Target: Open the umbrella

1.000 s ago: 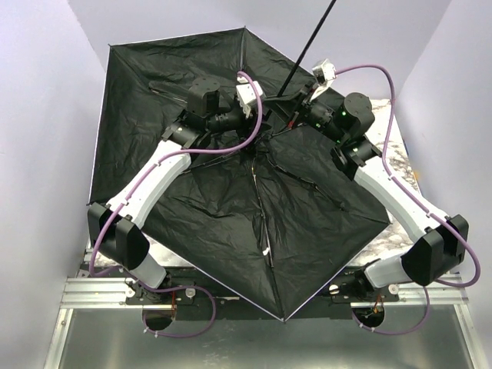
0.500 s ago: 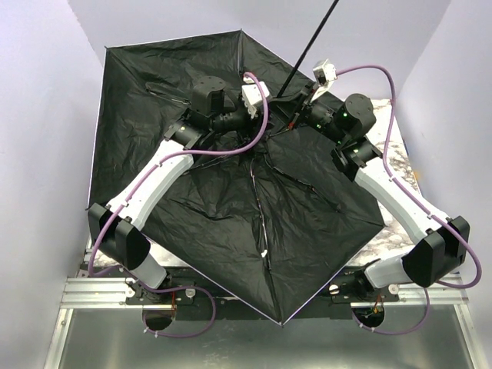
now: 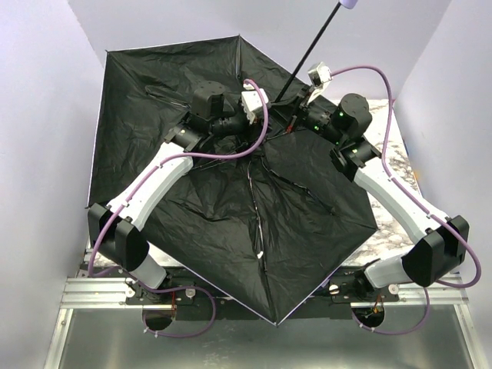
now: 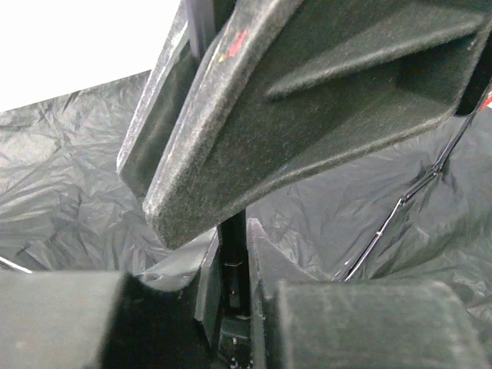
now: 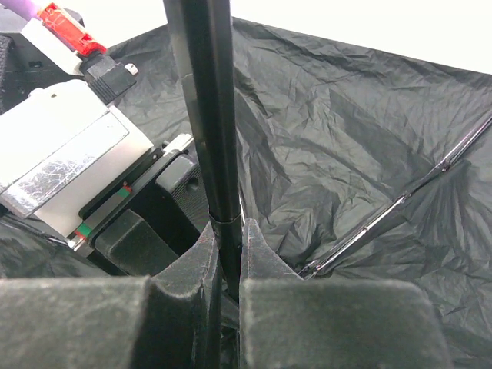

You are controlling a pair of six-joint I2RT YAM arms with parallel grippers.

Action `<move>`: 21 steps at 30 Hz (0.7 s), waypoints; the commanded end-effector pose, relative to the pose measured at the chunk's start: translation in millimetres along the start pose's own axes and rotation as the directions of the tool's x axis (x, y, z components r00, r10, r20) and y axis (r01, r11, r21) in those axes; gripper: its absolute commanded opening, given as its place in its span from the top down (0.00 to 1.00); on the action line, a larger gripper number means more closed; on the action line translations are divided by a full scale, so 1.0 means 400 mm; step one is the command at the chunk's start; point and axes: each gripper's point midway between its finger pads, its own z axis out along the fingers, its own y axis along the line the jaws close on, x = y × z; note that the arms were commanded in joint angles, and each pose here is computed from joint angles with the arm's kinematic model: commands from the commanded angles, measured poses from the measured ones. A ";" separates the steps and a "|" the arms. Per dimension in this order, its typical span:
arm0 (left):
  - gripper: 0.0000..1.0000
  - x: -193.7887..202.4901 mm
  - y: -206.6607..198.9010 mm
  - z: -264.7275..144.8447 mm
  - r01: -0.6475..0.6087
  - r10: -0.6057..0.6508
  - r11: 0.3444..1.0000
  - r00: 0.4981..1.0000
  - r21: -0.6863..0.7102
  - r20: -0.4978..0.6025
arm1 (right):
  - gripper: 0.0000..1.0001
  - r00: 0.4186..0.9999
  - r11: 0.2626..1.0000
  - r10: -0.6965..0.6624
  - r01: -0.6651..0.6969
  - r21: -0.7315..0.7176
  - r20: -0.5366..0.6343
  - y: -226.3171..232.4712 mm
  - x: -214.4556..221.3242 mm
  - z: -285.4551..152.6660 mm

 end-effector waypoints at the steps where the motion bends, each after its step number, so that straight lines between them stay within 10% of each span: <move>1: 0.77 0.228 0.095 -0.043 0.090 -0.118 0.987 0.968 -0.134 -0.221 | 1.00 0.972 0.990 -0.064 0.090 -0.107 0.226 0.115 -0.230 -0.023; 14: 1.00 0.206 0.119 -0.069 0.048 -0.077 0.987 0.979 -0.152 -0.190 | 0.97 0.980 0.986 -0.079 0.104 -0.129 0.182 0.121 -0.190 -0.031; 21: 1.00 -0.013 0.136 -0.115 0.008 -0.018 0.983 0.998 -0.181 -0.053 | 0.37 0.991 0.989 -0.114 0.120 -0.090 0.071 0.095 -0.077 -0.061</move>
